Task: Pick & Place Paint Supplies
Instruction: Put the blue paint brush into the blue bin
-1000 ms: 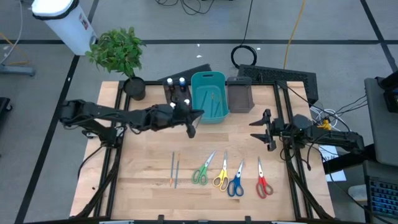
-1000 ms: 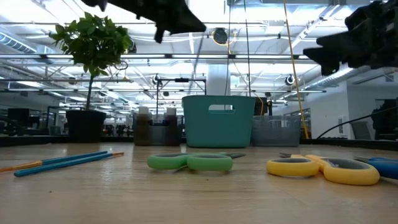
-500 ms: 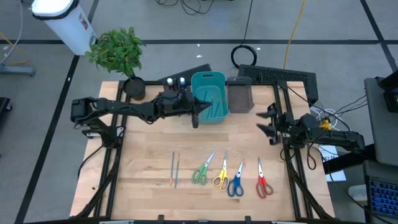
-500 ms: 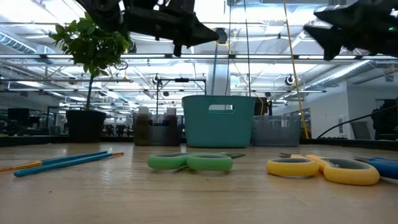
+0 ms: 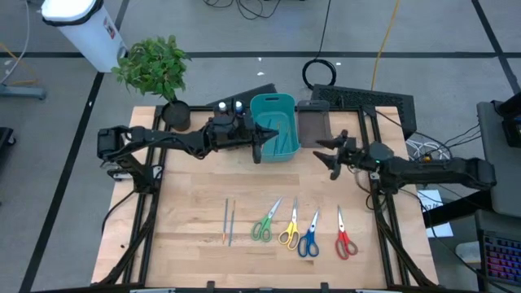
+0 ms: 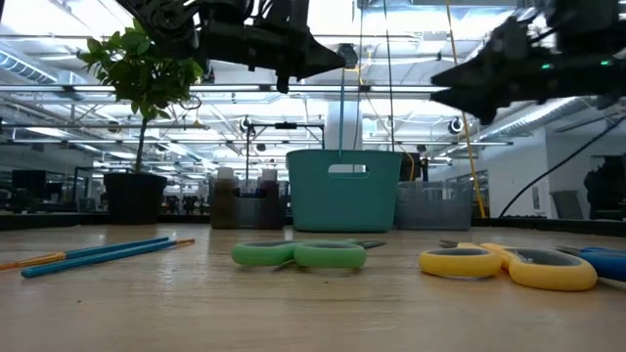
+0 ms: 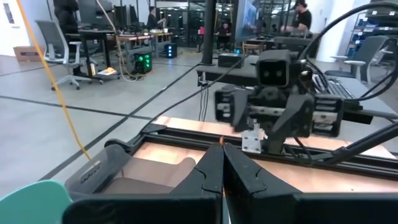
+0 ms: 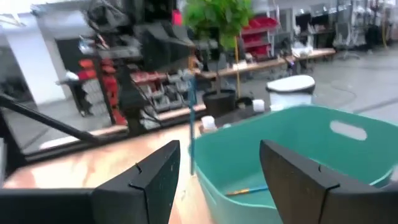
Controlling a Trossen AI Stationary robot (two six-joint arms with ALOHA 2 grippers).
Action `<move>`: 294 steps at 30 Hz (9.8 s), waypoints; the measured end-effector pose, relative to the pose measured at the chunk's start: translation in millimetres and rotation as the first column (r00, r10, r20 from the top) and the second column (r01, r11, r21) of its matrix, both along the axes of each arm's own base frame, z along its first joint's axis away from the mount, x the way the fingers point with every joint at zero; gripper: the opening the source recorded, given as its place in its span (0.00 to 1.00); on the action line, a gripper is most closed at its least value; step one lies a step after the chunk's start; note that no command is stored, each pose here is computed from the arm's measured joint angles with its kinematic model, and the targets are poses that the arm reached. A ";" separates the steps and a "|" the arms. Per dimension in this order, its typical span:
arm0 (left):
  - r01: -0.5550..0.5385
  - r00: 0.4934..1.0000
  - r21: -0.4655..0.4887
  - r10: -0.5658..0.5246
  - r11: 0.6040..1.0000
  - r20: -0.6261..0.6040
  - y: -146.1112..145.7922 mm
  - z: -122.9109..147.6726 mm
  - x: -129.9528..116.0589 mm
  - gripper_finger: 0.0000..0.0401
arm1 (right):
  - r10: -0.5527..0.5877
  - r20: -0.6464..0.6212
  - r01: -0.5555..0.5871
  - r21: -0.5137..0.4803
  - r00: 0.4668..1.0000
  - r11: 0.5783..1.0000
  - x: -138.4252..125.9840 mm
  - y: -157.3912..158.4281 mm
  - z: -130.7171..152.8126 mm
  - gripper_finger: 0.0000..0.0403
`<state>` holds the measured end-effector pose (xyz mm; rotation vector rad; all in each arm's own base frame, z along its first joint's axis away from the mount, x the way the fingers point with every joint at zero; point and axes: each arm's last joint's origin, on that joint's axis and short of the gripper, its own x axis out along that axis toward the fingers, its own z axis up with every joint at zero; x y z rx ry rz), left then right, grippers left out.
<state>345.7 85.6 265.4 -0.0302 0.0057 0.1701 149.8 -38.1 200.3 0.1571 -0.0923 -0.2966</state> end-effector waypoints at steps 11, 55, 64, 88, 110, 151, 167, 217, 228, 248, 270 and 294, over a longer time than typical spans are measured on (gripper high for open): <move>-0.013 0.999 0.075 0.010 0.997 0.033 5.2 13.4 2.5 0.00 | 0.071 -0.070 -0.070 0.017 0.995 0.997 54.9 -26.1 11.1 0.53; -0.225 0.966 -0.137 0.203 0.965 -0.161 54.8 -12.3 -5.1 0.56 | 0.036 -0.145 -0.044 -0.053 0.989 0.998 60.1 -28.7 3.3 0.53; -0.099 0.908 -0.174 0.018 0.980 -0.419 -12.7 17.1 -40.5 0.63 | 0.044 -0.209 -0.058 -0.065 0.977 0.996 38.5 -21.0 15.8 0.53; -0.080 0.331 -0.336 -0.294 0.938 -0.897 -234.7 -95.4 -71.7 0.64 | 0.127 -0.222 -0.146 -0.072 0.967 0.987 28.5 -14.0 21.2 0.53; -0.735 0.354 -0.400 -0.194 0.548 -0.915 -259.4 -132.3 -74.6 0.64 | 0.125 -0.174 -0.138 -0.068 0.977 0.988 28.9 -14.2 25.5 0.53; -0.790 0.275 -0.190 0.060 0.584 -0.960 -248.4 -139.6 -89.6 0.02 | 0.123 -0.174 -0.136 -0.068 0.977 0.988 28.9 -14.3 25.6 0.53; -0.386 0.271 0.128 0.245 0.914 -0.931 -202.6 -58.8 -44.9 0.00 | 0.166 -0.150 -0.167 0.006 0.975 0.986 31.4 -7.9 25.1 0.53; -0.025 0.513 0.462 0.408 0.887 -0.755 -156.2 -28.4 11.9 0.00 | 0.329 -0.091 -0.314 0.149 0.940 0.938 90.9 16.5 -25.1 0.27; -0.029 0.515 0.458 0.406 0.888 -0.755 -156.2 -28.1 11.9 0.00 | 0.329 -0.091 -0.314 0.149 0.940 0.938 90.9 16.5 -25.1 0.17; -0.034 0.517 0.446 0.398 0.894 -0.758 -156.4 -28.1 11.9 0.00 | 0.328 -0.096 -0.321 0.084 0.940 0.943 91.0 16.5 -23.7 0.01; -0.304 0.714 0.219 0.374 0.927 -0.592 -154.3 26.3 -3.0 0.53 | 0.315 -0.088 -0.311 0.056 0.945 0.949 90.8 13.4 -22.1 0.00; -0.559 0.742 -0.076 0.456 0.826 -0.492 -150.5 -44.4 -82.6 0.56 | -0.343 -0.433 0.268 -0.227 0.834 0.936 118.8 -56.3 54.7 0.00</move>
